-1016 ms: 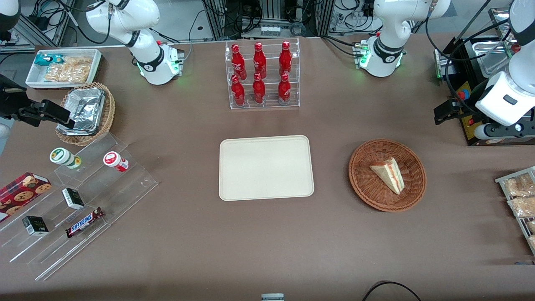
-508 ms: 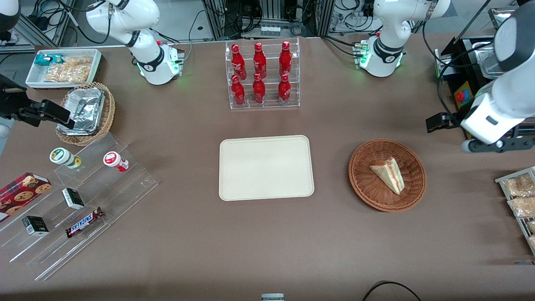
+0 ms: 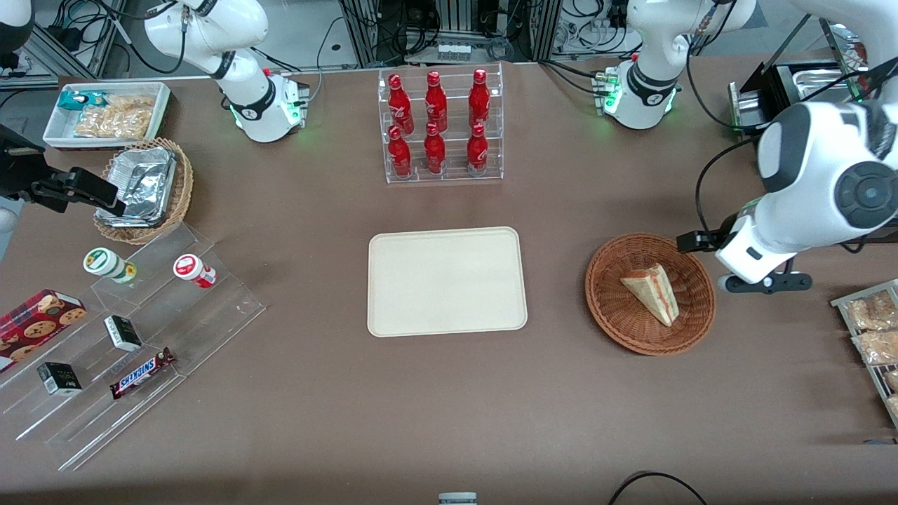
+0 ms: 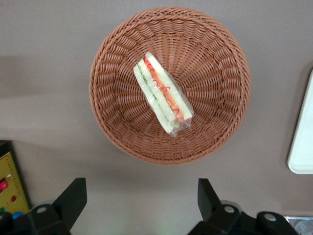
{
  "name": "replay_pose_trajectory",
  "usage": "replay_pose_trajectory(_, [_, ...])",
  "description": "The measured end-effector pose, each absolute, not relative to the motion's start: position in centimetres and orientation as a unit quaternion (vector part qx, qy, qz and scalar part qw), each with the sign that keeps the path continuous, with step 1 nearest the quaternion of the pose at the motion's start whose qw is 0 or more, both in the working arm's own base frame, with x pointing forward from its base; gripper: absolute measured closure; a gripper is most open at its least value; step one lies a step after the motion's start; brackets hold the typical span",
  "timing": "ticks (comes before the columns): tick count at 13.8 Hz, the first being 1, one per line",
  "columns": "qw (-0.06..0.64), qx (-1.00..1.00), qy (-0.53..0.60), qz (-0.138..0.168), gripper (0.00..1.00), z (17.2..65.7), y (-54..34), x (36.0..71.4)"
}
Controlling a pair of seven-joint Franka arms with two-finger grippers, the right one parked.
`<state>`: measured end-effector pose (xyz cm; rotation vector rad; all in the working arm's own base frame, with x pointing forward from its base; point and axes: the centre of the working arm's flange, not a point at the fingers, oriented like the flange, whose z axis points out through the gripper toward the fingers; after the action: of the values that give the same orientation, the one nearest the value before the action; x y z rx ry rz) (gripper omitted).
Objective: Place sandwich from basket to tray
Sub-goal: 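Lower the left gripper into the wicker basket and grasp the sandwich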
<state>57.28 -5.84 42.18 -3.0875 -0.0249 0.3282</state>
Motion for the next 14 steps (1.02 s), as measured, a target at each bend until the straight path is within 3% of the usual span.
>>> replay_pose_trajectory(4, [0.017, -0.996, -0.019, 0.091, 0.00, 38.5, -6.0, 56.8])
replay_pose_trajectory(8, [0.019, -0.991, -0.121, 0.056, 0.00, 35.0, -7.7, 56.2])
replay_pose_trajectory(14, [0.023, -0.974, -0.222, 0.045, 0.00, 31.6, -10.8, 55.9])
